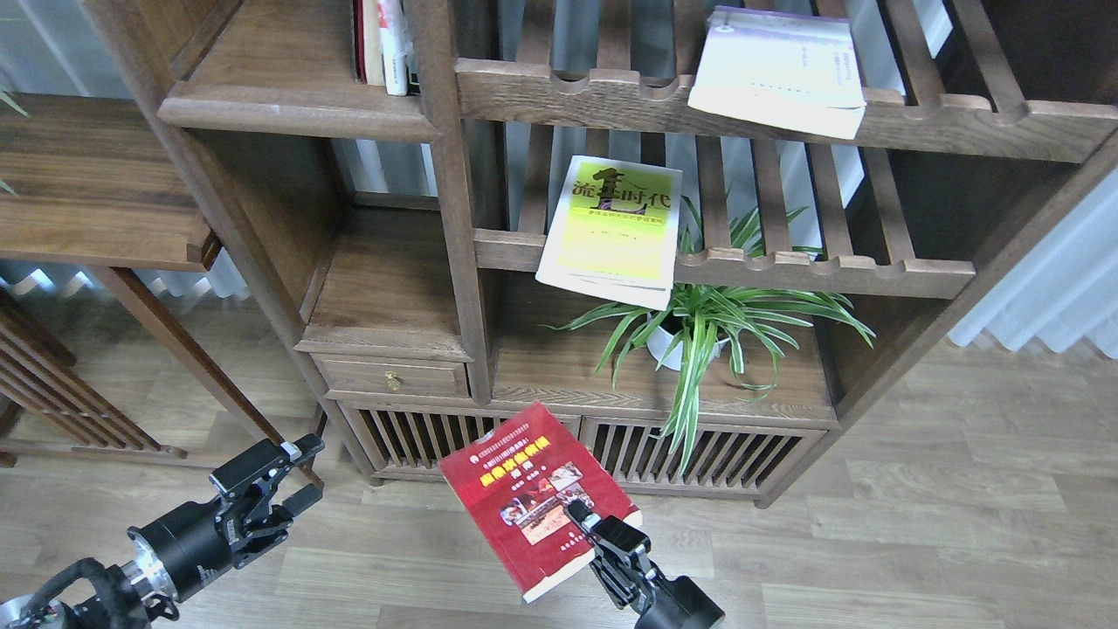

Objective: Organize books on shelf
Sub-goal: 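Bring the red book down toward the left gripper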

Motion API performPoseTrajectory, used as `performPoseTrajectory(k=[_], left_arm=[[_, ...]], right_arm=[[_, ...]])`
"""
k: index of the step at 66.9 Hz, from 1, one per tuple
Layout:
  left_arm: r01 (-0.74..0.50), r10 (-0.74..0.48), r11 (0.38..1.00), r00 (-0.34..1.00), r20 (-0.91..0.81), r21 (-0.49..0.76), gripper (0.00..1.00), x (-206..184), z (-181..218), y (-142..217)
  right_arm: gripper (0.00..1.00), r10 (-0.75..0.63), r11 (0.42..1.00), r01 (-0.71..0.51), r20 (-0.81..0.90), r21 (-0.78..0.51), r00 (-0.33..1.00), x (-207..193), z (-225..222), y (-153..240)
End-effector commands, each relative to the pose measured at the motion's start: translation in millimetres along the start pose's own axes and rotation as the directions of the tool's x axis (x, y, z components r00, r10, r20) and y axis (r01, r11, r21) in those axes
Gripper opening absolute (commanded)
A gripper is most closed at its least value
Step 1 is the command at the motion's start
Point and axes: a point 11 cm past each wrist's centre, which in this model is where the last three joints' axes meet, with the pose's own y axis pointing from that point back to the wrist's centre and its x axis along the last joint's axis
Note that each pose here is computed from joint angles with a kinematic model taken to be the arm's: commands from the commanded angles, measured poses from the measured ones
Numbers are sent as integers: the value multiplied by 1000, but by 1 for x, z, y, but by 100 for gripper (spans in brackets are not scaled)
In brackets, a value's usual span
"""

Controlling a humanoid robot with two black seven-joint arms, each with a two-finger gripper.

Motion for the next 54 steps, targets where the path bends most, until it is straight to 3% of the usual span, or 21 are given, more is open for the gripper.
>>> performPoseTrajectory(k=[1,30,54], left_arm=[[-15,16,999,1000,-22,50,99,8,-19,-8],[-77,88,986,993,-75,148,100,39,-63,-16],[-10,36,986,988,-152,166,100,37,-95,-49]], right_arm=[[4,0,999,0,7,-51,1000,0,11,-1],[4,-39,987,48,60,-153,997,-12,33,-8],[4,-36,983,46,61,-176,998,-12,40,-7]])
